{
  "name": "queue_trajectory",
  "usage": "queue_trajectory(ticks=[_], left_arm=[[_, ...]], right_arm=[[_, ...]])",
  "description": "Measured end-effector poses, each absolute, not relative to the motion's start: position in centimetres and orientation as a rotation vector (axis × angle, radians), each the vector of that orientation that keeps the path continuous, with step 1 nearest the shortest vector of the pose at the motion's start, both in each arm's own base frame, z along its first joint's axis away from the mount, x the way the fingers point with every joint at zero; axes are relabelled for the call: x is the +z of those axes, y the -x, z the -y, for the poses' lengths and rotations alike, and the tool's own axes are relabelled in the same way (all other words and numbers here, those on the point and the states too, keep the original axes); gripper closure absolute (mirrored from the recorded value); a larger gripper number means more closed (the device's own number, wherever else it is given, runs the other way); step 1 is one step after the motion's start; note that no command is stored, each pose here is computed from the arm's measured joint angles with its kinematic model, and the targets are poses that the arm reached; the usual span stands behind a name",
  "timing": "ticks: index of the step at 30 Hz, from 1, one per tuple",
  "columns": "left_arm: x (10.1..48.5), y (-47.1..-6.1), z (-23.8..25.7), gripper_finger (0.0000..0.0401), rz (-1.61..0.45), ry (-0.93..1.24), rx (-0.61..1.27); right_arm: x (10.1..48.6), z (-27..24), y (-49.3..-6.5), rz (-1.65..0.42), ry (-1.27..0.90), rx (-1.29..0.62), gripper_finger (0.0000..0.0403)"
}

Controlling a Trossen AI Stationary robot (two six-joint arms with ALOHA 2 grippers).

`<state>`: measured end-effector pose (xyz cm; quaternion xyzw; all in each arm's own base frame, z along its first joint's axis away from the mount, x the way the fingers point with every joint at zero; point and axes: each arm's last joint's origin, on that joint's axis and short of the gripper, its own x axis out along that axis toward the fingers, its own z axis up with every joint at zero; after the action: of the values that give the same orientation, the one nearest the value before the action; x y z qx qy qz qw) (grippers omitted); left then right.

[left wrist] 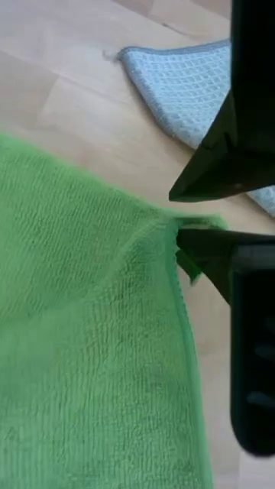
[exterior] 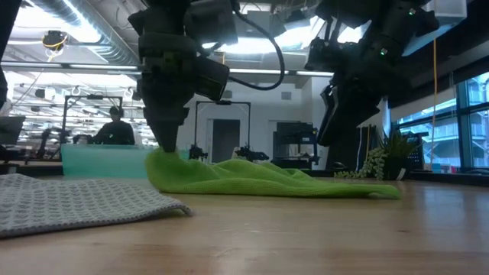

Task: Roll microfiber towels into tight, uniform cylinder then place into a basket
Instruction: Roll the green towel

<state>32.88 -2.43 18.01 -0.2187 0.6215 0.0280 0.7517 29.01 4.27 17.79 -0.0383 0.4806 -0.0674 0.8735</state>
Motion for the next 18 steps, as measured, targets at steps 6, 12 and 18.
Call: queue_trajectory(ticks=[6, 12, 18], left_arm=[[18.6, -33.0, 2.2, 0.032, -1.303, 0.472, 0.104], [21.8, -31.9, 2.1, 0.032, -1.193, 0.458, 0.151], [24.7, -30.5, 1.2, 0.032, -1.05, 0.333, 0.345]], right_arm=[[18.0, -3.5, -29.3, -0.97, 0.127, -0.219, 0.0267], [18.3, -1.3, -29.8, -0.956, 0.165, -0.259, 0.0267], [18.7, 1.5, -30.4, -0.913, 0.193, -0.221, 0.0267]])
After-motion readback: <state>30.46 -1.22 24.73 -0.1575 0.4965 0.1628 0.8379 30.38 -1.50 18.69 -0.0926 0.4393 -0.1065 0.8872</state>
